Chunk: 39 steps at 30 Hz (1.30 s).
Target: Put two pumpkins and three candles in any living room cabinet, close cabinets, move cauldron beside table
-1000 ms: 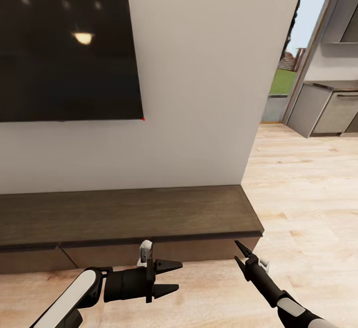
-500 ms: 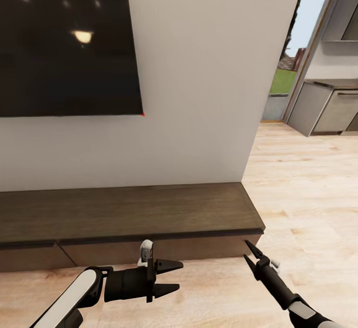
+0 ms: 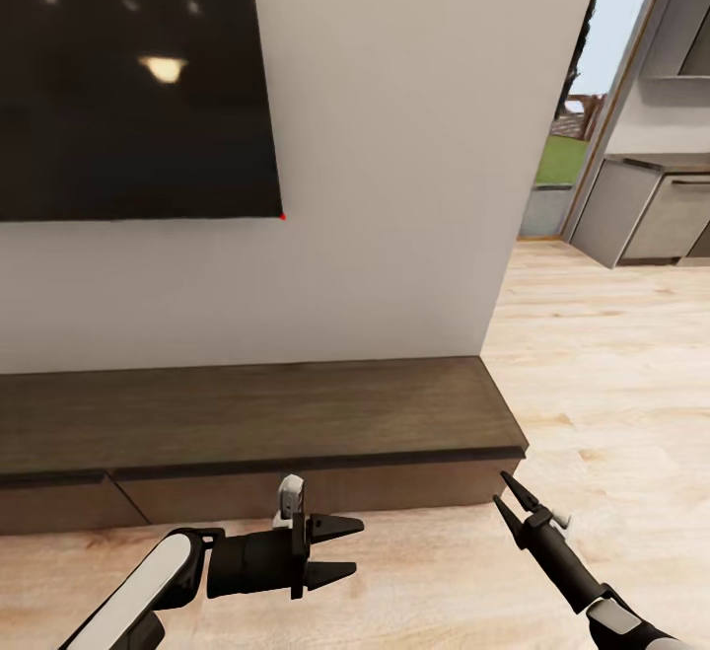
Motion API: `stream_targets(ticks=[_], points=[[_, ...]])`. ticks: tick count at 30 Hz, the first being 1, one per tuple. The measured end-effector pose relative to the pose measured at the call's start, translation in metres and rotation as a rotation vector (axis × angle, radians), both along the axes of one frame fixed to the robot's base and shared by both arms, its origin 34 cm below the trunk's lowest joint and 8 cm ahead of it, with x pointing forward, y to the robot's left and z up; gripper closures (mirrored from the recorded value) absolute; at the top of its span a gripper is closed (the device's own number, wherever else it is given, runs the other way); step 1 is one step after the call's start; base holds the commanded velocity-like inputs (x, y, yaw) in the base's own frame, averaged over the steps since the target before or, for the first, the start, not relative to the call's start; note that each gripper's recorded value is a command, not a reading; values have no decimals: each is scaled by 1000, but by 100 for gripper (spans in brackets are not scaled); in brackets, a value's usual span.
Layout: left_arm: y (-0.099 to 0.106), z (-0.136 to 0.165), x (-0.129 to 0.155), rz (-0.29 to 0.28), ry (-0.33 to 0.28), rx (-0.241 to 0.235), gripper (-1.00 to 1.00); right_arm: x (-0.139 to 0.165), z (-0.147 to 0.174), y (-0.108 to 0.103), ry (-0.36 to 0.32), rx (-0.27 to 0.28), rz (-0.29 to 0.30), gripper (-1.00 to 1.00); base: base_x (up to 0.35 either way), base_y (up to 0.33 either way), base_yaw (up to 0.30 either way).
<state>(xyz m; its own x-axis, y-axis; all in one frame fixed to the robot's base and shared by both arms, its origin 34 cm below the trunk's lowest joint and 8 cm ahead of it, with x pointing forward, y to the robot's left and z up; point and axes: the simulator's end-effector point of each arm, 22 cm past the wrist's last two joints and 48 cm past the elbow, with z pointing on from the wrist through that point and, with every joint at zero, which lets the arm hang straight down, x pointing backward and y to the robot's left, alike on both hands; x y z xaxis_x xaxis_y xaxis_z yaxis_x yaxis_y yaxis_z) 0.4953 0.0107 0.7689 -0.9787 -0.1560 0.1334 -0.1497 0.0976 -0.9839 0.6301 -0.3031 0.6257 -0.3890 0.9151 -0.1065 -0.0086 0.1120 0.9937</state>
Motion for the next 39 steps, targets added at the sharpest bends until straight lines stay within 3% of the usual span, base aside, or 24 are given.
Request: stream_targets(ticks=[7, 15, 20, 28, 39], points=[[0, -13, -2, 0, 0, 0, -100, -2, -21, 1, 29, -13, 0, -100, 0, 0, 0], [-1, -28, -4, 0, -1, -2, -100, -5, -68, -4, 158, -78, -21, -100, 0, 0, 0], [0, -39, -5, 0, -1, 1, -100, -7, -87, -9, 184, -123, -38, -100, 0, 0, 0], [1, -56, -8, 0, -1, 3, -100, -10, -113, -10, 225, -151, -45, -100, 0, 0, 0], [-1, -77, -11, 0, -3, -2, -100, -13, -137, -9, 241, -143, -41, -100, 0, 0, 0]])
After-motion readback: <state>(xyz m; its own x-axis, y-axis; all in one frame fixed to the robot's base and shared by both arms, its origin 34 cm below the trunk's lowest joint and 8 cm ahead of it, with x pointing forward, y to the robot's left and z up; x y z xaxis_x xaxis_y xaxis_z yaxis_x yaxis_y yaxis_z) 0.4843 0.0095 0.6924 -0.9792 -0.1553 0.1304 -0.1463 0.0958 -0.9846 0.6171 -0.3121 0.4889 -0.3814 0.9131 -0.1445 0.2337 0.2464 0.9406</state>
